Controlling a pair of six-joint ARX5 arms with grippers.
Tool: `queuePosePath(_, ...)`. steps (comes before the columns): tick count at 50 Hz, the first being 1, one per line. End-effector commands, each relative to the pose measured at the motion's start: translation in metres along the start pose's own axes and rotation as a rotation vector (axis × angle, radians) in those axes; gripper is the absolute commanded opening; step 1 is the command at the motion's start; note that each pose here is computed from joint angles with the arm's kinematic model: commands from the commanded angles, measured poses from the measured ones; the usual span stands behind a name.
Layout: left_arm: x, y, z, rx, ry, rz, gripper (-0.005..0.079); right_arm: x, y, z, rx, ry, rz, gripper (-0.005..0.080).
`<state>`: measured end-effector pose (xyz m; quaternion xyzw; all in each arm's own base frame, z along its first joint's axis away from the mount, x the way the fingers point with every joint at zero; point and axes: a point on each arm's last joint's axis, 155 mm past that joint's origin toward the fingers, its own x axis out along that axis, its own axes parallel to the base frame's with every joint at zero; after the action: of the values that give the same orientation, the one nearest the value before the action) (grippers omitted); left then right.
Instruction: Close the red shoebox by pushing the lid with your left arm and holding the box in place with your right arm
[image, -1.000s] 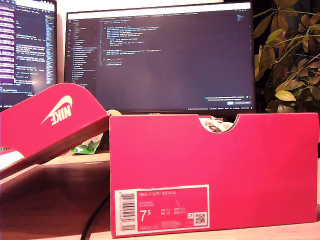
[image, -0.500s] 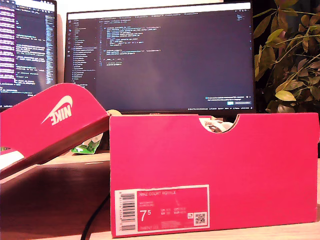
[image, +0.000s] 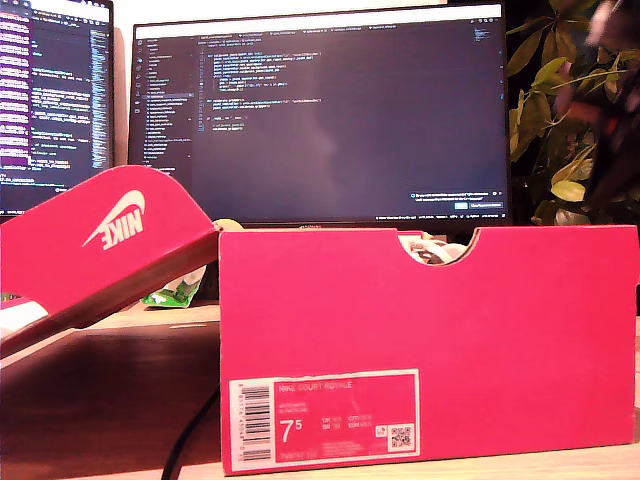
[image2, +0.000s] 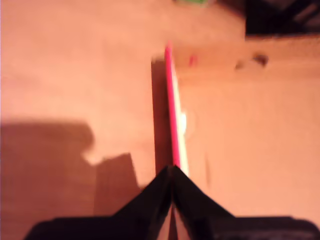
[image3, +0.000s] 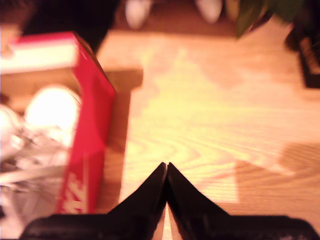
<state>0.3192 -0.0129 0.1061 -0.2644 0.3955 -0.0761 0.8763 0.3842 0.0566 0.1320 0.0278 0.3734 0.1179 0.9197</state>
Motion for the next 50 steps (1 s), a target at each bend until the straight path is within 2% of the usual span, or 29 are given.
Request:
queuePosePath(1, 0.009, 0.005, -0.010, -0.003, 0.050, -0.007, -0.0019, 0.006, 0.007, 0.004, -0.025, 0.003, 0.020, -0.0012)
queuePosePath(10, 0.028, 0.016, -0.036, -0.038, 0.169, -0.020, -0.0019, 0.020, 0.019, -0.007, -0.047, 0.052, 0.065, -0.0012)
queuePosePath(21, 0.038, 0.025, -0.050, -0.062, 0.231, -0.012, -0.0019, 0.036, 0.046, -0.021, -0.074, 0.098, 0.148, -0.0012)
queuePosePath(36, 0.037, 0.031, -0.073, -0.087, 0.324, 0.001, -0.0019, 0.061, 0.091, -0.033, -0.152, 0.149, 0.231, -0.0012)
queuePosePath(50, 0.032, 0.025, -0.086, -0.109, 0.377, -0.027, -0.0019, 0.067, 0.098, -0.033, -0.169, 0.147, 0.243, -0.0012)
